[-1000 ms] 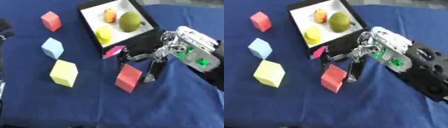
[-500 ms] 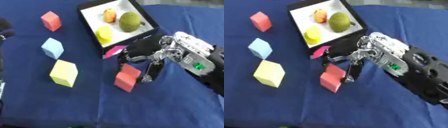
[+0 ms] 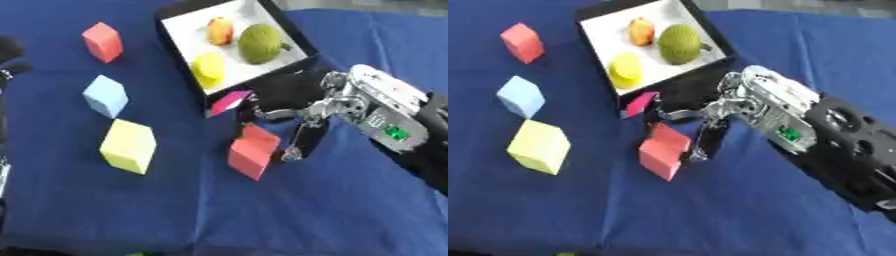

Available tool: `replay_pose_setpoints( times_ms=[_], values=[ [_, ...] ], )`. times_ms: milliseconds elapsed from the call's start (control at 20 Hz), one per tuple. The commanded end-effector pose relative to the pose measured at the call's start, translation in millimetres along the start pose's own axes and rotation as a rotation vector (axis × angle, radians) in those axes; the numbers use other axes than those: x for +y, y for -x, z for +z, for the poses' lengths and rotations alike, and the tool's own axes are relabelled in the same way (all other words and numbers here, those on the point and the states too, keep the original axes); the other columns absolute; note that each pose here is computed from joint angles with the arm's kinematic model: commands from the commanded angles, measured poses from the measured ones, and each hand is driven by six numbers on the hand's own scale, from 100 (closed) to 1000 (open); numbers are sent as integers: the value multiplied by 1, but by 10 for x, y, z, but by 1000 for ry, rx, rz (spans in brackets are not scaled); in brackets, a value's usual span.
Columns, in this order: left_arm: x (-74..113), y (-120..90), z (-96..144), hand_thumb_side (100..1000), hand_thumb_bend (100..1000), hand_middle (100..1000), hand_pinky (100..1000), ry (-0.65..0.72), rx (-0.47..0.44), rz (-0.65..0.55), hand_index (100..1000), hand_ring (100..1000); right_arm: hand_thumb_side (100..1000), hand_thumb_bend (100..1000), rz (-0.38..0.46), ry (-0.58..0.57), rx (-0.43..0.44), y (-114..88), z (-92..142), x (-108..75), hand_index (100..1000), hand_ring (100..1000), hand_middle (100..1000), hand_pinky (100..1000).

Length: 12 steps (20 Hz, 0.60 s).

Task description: Pick up objects on the table and place them in the box.

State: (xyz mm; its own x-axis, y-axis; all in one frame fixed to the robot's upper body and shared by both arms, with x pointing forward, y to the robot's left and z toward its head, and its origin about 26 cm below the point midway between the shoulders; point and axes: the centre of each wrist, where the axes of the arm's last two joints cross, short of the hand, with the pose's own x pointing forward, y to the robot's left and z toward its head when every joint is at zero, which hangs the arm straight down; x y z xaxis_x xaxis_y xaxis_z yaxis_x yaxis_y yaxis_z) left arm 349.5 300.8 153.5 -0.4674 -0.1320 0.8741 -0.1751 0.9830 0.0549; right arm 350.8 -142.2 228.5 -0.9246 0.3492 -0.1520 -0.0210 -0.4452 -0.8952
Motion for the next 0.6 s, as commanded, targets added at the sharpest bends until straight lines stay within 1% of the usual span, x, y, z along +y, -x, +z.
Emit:
replay_pose_setpoints(
  times_ms=[50,450,600],
  values=[
    [7,-107,-53,726,100,591,713,13,-39,-5,661,740,111,425,26,6,24,35,86,-59,799,810,730,791],
    [-2,-110,-57,727,100,591,713,17,-40,-3,661,742,100,410,-17,-12,26,103,19,42,782,792,708,784],
    [0,-117,-62,726,100,592,713,16,-43,-2,661,742,100,410,-27,-12,28,115,45,100,771,783,695,782]
  ],
)
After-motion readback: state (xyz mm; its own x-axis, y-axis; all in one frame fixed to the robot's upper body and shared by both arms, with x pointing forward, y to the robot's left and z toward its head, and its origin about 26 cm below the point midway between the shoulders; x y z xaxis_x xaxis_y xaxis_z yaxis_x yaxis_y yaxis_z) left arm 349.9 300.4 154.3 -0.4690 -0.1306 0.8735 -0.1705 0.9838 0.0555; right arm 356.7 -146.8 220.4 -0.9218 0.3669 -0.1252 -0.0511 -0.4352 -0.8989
